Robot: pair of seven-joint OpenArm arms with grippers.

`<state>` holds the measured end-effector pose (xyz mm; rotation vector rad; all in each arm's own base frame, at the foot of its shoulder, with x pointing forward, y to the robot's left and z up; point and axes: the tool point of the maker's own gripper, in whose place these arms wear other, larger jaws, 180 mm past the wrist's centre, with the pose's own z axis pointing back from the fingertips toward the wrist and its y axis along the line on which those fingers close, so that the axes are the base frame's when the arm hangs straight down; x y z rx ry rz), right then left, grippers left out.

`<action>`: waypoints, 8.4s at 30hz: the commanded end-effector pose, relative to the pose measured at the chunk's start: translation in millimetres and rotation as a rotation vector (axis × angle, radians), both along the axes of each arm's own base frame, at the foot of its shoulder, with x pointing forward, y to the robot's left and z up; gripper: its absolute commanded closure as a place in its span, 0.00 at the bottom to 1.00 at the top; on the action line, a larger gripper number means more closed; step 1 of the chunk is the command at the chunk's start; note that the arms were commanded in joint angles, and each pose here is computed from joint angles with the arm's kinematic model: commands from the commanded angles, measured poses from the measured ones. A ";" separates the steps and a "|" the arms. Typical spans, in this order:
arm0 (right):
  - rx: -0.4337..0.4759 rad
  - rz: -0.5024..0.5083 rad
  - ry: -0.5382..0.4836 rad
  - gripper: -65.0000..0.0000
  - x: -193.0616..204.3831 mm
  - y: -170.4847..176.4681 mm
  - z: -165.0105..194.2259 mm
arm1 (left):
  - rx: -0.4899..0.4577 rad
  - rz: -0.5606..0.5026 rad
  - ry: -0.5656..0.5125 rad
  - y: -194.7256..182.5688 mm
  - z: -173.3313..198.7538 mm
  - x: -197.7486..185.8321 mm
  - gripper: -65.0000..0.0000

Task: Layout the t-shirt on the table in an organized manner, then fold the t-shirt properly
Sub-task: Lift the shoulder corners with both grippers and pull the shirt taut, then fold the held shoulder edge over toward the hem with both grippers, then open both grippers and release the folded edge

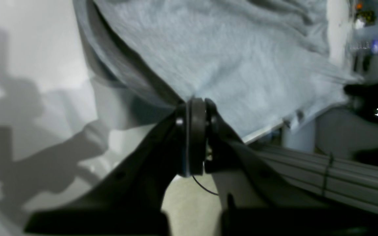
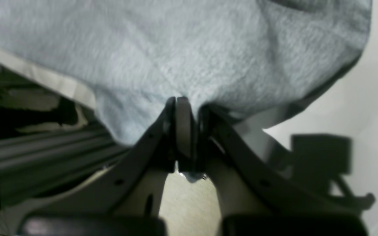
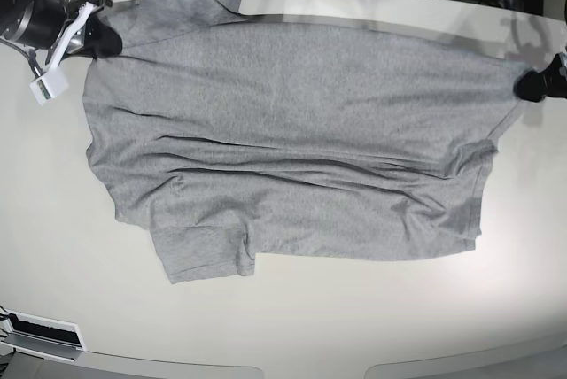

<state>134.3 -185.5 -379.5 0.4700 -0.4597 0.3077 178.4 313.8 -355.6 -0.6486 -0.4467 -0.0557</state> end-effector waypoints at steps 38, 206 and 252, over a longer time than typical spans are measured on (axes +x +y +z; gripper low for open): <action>-0.171 0.141 -0.005 1.00 -64.8 -0.1 67.5 | 0.289 -0.118 -0.200 1.1 93.4 -45.6 1.00; -0.081 -0.028 -0.204 1.00 85.4 -40.6 32.6 | 0.218 -0.056 -0.274 -14.6 29.4 41.7 1.00; 0.125 -0.246 0.201 0.51 -46.4 7.5 -73.5 | 0.264 -0.091 -0.259 -2.8 36.9 41.7 0.46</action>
